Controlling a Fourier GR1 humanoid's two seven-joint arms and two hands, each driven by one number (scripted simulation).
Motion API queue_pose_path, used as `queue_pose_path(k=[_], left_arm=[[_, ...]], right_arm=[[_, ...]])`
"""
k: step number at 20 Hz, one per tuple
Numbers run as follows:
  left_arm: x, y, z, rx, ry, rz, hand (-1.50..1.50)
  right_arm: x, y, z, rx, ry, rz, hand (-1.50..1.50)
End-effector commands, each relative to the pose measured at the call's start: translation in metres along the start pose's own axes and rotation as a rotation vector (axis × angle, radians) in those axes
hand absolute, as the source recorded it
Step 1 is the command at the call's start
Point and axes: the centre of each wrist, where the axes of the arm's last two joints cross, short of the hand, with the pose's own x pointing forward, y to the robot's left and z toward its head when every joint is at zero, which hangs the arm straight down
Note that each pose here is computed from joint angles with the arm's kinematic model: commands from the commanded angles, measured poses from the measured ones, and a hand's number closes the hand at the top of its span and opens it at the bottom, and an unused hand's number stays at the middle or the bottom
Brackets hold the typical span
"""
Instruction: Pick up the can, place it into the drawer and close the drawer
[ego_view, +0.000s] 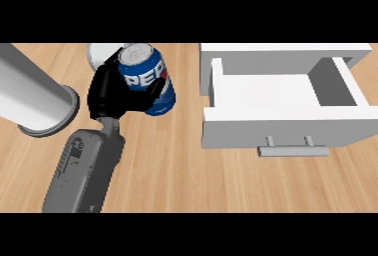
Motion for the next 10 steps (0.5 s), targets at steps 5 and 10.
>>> queue_pose_path(k=[5, 10], left_arm=[[0.039, -0.056, -0.025, -0.024, -0.039, -0.016, 1.5], [0.043, -0.095, -0.034, -0.04, -0.021, -0.041, 1.5]], right_arm=[[0.01, 0.0, -0.009, 0.017, -0.007, -0.008, -1.5], [-0.007, 0.002, 0.001, 0.01, -0.012, -0.021, -1.5]])
